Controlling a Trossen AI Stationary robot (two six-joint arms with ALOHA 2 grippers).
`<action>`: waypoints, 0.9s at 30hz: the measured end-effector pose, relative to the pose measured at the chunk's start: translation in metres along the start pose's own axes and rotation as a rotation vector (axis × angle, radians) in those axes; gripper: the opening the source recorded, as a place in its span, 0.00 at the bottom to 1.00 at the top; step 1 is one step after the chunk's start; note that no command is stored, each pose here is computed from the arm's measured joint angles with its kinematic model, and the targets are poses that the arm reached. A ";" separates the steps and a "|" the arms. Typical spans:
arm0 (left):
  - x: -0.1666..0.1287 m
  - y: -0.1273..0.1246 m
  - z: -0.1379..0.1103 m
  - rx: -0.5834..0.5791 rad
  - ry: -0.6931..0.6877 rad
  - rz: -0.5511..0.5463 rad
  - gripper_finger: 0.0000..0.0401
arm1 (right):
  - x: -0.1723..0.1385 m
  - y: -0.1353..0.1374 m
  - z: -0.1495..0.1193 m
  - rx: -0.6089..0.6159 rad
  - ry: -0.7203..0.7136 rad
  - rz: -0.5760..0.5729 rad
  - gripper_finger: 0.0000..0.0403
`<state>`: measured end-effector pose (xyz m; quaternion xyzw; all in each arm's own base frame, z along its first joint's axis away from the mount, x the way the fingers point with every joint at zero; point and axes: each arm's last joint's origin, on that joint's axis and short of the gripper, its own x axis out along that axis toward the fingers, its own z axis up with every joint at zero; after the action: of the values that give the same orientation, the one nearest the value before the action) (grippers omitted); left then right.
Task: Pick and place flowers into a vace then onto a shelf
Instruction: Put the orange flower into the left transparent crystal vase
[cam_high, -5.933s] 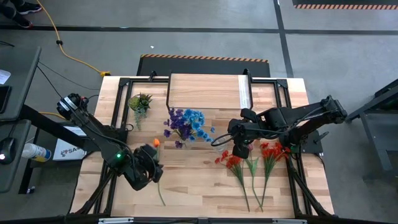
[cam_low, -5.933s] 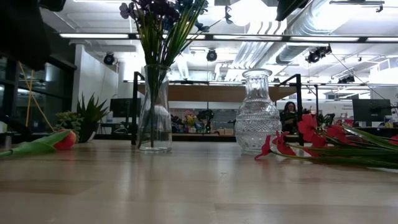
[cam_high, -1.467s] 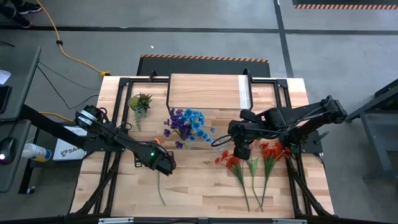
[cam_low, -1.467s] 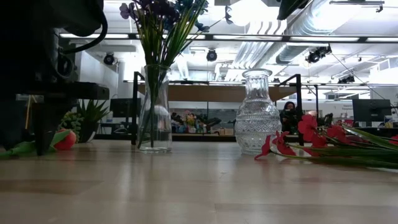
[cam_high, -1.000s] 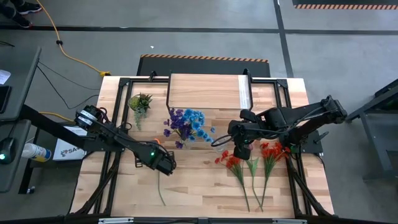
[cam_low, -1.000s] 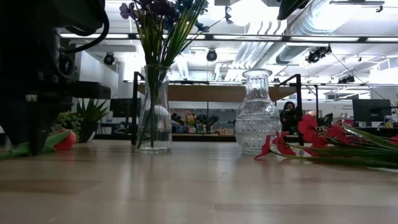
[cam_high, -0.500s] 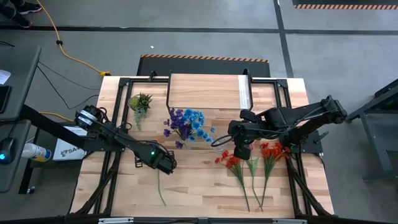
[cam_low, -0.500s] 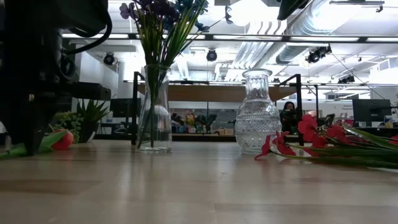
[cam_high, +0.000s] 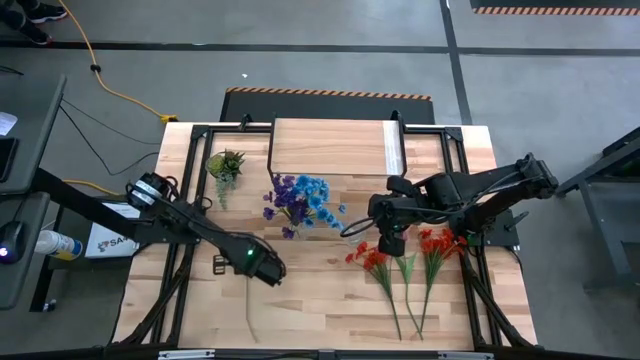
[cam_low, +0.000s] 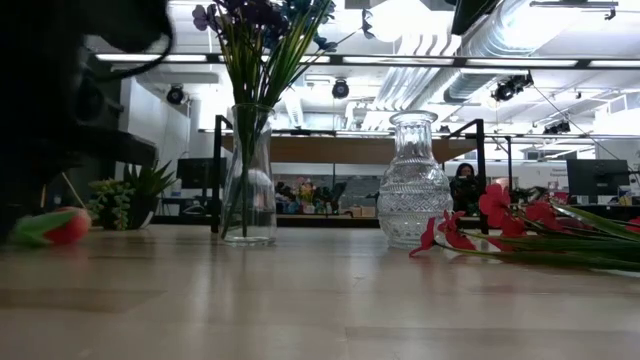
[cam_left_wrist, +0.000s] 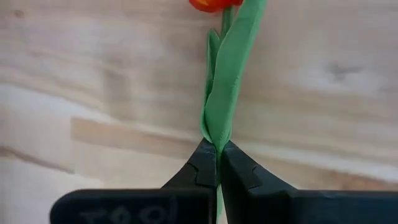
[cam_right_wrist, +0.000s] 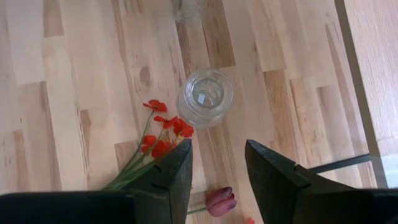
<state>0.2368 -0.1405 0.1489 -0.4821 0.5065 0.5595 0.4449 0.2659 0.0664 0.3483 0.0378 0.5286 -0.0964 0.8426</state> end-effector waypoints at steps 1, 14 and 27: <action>0.000 0.002 -0.003 0.001 0.002 0.006 0.09 | 0.000 0.000 0.000 -0.001 0.003 -0.001 0.35; -0.028 0.023 -0.032 -0.034 -0.125 -0.014 0.09 | 0.000 0.000 0.000 -0.034 -0.002 -0.003 0.35; -0.107 0.032 -0.027 -0.025 -0.296 -0.039 0.09 | 0.000 0.000 0.001 -0.032 -0.006 0.006 0.35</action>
<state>0.2229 -0.1715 0.2589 -0.4096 0.4188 0.6220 0.5196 0.2667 0.0667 0.3486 0.0257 0.5274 -0.0854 0.8449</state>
